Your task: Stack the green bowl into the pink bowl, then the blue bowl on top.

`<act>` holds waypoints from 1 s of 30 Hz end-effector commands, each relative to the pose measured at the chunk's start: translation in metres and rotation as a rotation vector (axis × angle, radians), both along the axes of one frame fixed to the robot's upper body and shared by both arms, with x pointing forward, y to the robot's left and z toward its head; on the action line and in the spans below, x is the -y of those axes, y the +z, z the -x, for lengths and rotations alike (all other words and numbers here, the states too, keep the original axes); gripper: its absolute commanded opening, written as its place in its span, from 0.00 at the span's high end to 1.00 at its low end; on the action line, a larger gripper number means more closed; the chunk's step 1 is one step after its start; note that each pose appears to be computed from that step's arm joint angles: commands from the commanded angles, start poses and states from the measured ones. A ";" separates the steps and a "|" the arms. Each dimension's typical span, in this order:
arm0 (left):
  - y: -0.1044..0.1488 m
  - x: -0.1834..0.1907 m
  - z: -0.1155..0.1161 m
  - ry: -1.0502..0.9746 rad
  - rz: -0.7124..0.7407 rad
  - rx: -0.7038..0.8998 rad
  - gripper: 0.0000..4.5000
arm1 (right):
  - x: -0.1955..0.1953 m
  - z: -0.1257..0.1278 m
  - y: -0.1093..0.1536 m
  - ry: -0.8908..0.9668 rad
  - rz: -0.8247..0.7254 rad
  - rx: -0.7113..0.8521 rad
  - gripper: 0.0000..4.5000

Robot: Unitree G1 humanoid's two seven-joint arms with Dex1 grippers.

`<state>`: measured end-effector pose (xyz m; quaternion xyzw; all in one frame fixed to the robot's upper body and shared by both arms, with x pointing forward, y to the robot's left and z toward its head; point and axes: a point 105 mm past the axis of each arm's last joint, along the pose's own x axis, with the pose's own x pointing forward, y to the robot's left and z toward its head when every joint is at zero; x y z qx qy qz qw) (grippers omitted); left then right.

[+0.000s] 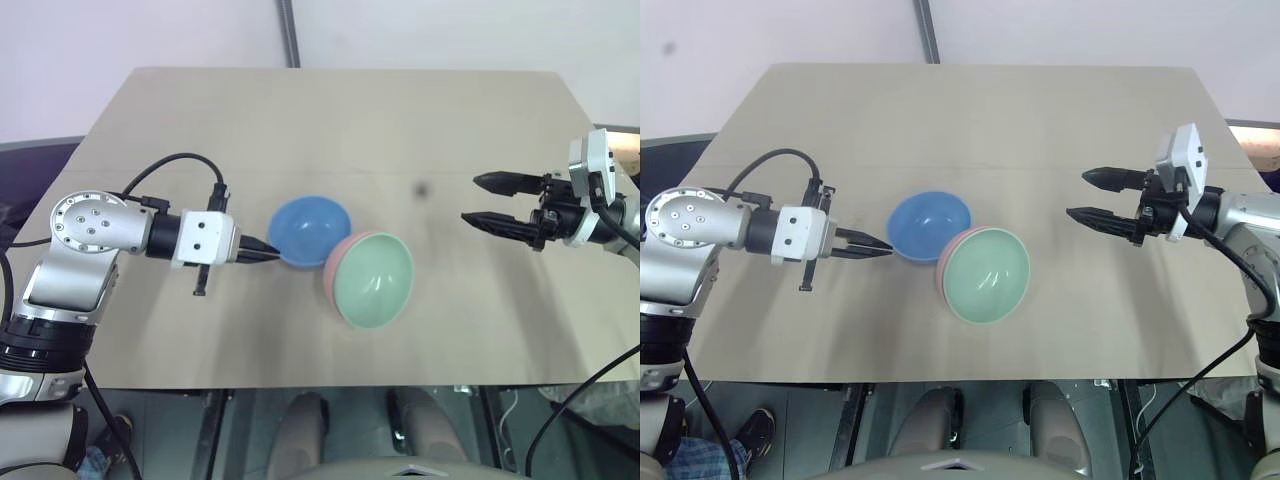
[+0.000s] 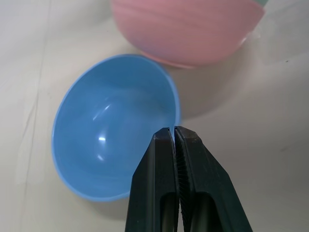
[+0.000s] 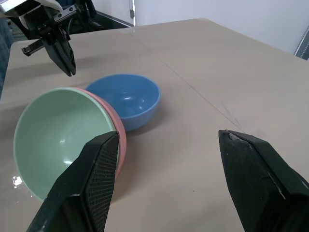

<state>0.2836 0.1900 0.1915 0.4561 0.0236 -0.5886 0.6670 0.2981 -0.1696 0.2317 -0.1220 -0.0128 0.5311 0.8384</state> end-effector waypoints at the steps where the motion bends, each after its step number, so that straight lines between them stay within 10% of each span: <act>1: 0.004 -0.006 -0.007 0.026 -0.023 0.075 0.73 | -0.002 0.000 0.010 0.011 -0.001 0.052 0.20; 8: 0.008 -0.005 -0.015 0.037 0.015 0.133 0.02 | -0.002 0.001 0.010 0.012 0.005 0.052 0.20; 30: -0.027 0.012 -0.030 -0.042 -0.102 0.086 0.02 | 0.001 -0.002 0.008 -0.016 0.017 0.062 0.20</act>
